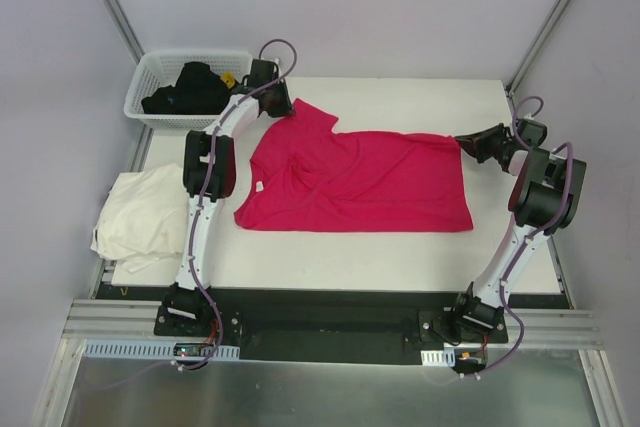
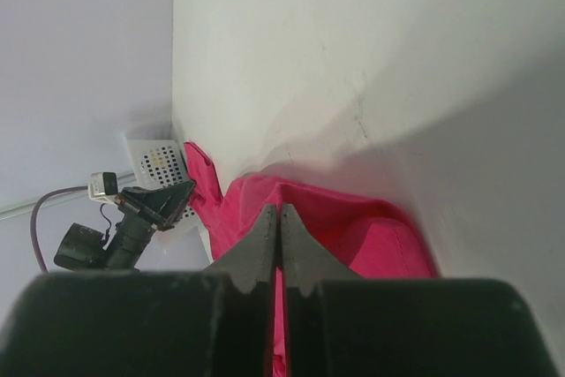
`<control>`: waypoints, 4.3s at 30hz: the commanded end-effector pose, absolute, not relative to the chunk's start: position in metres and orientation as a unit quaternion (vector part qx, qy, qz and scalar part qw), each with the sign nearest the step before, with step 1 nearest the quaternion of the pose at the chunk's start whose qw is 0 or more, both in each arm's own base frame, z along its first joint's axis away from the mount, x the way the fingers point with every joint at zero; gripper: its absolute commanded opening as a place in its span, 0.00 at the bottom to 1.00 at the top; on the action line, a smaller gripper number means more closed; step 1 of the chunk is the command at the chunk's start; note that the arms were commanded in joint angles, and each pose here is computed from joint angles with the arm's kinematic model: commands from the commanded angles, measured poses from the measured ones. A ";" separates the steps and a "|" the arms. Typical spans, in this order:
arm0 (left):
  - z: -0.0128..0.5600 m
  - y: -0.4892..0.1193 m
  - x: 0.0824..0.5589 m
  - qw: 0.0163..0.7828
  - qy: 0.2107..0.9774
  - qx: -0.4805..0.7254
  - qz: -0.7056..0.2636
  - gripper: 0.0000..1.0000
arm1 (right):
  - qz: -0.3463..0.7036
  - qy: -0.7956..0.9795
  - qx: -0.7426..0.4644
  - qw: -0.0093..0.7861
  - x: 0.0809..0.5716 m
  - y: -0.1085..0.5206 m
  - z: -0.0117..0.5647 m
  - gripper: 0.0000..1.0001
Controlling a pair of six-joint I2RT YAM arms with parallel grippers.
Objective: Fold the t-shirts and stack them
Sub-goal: Grap the side of the flattened tshirt furthest away from the robot with both arms, then fold the other side of the tshirt into a rectangle
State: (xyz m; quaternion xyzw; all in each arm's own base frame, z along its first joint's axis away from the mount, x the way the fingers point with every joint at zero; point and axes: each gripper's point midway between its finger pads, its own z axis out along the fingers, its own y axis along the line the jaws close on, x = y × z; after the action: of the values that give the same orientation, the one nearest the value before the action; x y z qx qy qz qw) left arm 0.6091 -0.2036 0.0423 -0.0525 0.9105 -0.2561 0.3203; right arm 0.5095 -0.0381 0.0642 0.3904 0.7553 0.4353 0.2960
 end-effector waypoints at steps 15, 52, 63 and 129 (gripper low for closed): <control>0.157 -0.195 0.612 0.424 0.877 -0.018 -0.224 0.00 | 0.451 0.745 0.366 0.328 0.516 -0.041 0.091 0.01; 0.165 -0.168 0.556 0.413 0.891 -0.025 -0.184 0.00 | 0.457 0.739 0.362 0.337 0.520 -0.045 0.109 0.01; 0.163 -0.161 0.534 0.404 0.897 -0.033 -0.178 0.00 | 0.458 0.736 0.360 0.344 0.514 -0.047 0.122 0.01; 0.168 -0.172 0.391 0.364 0.914 -0.011 -0.176 0.00 | 0.419 0.753 0.384 0.330 0.412 -0.028 0.122 0.01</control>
State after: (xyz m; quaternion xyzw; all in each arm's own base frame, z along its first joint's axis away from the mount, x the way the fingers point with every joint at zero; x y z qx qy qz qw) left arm 0.3989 -0.1702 0.1520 -0.0173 0.9212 -0.1674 0.3508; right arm 0.4176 -0.0239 0.1113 0.3960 0.7489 0.4304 0.3115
